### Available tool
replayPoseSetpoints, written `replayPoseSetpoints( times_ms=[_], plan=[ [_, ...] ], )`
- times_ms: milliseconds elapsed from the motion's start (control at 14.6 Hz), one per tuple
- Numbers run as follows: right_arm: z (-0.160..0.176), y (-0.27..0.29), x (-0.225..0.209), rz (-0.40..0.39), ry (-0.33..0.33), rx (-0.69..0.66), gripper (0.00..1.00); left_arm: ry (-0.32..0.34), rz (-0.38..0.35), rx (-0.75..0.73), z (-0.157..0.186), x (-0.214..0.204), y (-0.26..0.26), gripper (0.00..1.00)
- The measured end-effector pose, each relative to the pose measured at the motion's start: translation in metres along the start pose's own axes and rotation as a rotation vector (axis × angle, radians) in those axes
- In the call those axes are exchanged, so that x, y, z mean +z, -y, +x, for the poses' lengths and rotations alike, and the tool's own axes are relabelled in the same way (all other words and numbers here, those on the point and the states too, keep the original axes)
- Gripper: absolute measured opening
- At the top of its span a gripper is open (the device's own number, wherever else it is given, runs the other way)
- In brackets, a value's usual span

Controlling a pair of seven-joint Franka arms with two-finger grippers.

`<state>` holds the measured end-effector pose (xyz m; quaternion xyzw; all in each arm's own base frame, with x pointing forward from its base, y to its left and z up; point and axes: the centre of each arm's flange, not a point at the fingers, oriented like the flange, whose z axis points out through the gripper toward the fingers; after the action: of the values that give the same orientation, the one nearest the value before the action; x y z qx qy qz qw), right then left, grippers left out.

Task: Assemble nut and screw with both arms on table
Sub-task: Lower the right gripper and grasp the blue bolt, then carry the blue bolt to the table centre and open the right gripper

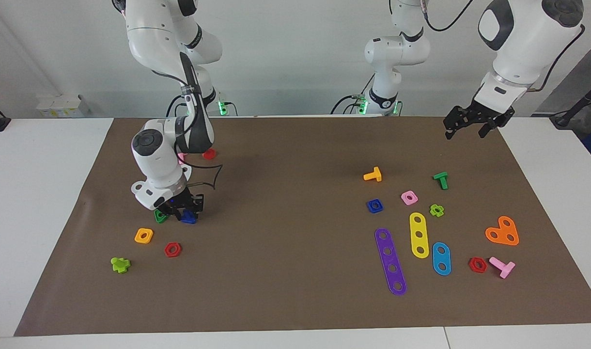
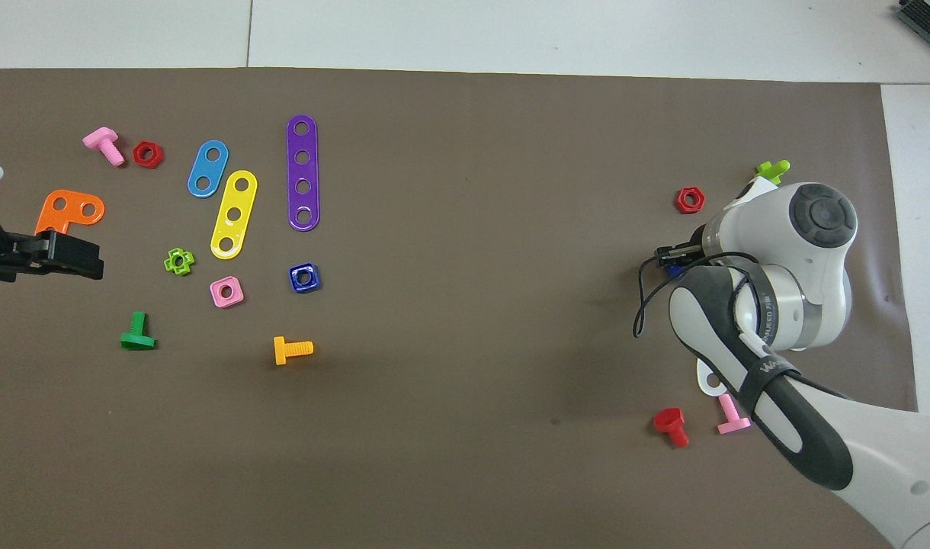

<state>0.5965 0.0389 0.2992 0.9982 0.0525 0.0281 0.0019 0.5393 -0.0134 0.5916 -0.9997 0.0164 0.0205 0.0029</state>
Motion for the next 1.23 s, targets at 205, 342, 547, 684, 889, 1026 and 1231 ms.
replayPoseSetpoints(
  times_ms=[205, 342, 547, 684, 889, 1026, 1231],
  plan=[
    [0.000, 0.000, -0.001, 0.000, -0.001, 0.000, 0.55, 0.000, 0.000, 0.000, 0.000, 0.000, 0.000, 1.00],
    [0.000, 0.000, -0.001, 0.000, -0.001, -0.001, 0.52, 0.000, 0.000, 0.000, 0.000, 0.000, 0.000, 1.00],
    [0.001, 0.000, -0.001, 0.000, -0.002, -0.001, 0.37, 0.000, 0.000, 0.000, 0.000, 0.000, 0.000, 1.00],
    [0.001, 0.000, -0.002, 0.002, -0.005, 0.002, 0.19, 0.000, 0.000, 0.000, 0.000, 0.000, 0.000, 1.00],
    [0.001, 0.000, -0.002, 0.007, -0.005, 0.008, 0.19, 0.000, 0.000, 0.000, 0.000, 0.000, 0.000, 1.00],
    [0.003, 0.000, -0.005, 0.009, -0.011, 0.010, 0.19, 0.000, 0.000, 0.000, 0.000, 0.000, 0.000, 1.00],
    [0.019, 0.004, -0.034, 0.016, -0.020, 0.055, 0.19, 0.000, 0.000, 0.000, 0.000, 0.000, 0.000, 1.00]
  ],
)
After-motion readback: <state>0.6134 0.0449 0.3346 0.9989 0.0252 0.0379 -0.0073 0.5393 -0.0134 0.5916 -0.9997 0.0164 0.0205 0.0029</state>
